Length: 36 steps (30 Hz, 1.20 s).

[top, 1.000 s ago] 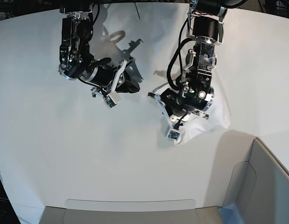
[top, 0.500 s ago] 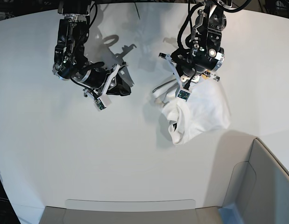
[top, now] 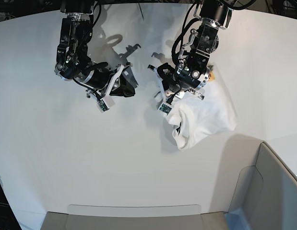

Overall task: Layout the t-shirt on the table in an organized manner, then fold the t-shirt properly
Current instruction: 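Grasp the folded shirt edge with the left gripper, right gripper releasing, then drag the folded shirt with the left gripper toward the table corner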

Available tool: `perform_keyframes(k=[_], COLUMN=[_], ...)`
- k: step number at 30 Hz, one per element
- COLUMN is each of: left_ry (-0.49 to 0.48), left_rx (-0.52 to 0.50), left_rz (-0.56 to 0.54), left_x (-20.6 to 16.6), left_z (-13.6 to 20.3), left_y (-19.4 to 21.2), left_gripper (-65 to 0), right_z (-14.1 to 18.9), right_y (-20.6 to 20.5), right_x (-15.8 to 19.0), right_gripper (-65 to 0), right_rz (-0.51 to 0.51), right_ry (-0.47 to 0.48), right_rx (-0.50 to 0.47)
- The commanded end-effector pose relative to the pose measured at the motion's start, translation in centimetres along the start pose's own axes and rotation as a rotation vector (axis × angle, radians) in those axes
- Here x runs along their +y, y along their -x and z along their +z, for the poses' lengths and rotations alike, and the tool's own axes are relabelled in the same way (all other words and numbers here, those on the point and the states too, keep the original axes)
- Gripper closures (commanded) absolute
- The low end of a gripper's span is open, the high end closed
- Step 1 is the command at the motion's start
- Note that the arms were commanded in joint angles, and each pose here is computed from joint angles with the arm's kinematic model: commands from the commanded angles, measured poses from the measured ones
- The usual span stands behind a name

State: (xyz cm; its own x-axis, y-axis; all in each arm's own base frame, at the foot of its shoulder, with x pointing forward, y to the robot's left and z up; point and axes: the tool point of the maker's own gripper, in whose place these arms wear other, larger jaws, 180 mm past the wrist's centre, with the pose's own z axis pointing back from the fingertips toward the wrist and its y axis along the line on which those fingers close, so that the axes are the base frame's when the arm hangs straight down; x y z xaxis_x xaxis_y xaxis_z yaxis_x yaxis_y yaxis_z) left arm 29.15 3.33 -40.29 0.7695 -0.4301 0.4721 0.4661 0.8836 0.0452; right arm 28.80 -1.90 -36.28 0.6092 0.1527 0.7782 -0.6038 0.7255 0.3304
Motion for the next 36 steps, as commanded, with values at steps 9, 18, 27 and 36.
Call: perform_keyframes(k=[9, 18, 27, 36], left_ry=[-0.039, -0.104, -0.148, -0.173], left_rx=[-0.054, -0.073, -0.126, -0.118], left_rz=[-0.002, 0.202, 0.315, 0.32], left_x=[3.3, 9.7, 13.9, 15.6], left_z=[-3.5, -5.3, -5.6, -5.5], left_y=[-4.6, -3.7, -4.7, -4.6], left_gripper=[0.0, 0.0, 0.0, 0.0], right_z=[1.7, 2.7, 2.8, 3.3], right_y=[0.6, 0.8, 1.0, 0.6], right_x=[-1.5, -2.2, -1.8, -1.4], right_gripper=[0.0, 0.0, 0.0, 0.0], right_rz=[-0.044, -0.042, -0.041, -0.02], right_ry=[0.05, 0.083, 0.08, 0.088], right_rx=[-0.016, -0.004, -0.001, -0.012])
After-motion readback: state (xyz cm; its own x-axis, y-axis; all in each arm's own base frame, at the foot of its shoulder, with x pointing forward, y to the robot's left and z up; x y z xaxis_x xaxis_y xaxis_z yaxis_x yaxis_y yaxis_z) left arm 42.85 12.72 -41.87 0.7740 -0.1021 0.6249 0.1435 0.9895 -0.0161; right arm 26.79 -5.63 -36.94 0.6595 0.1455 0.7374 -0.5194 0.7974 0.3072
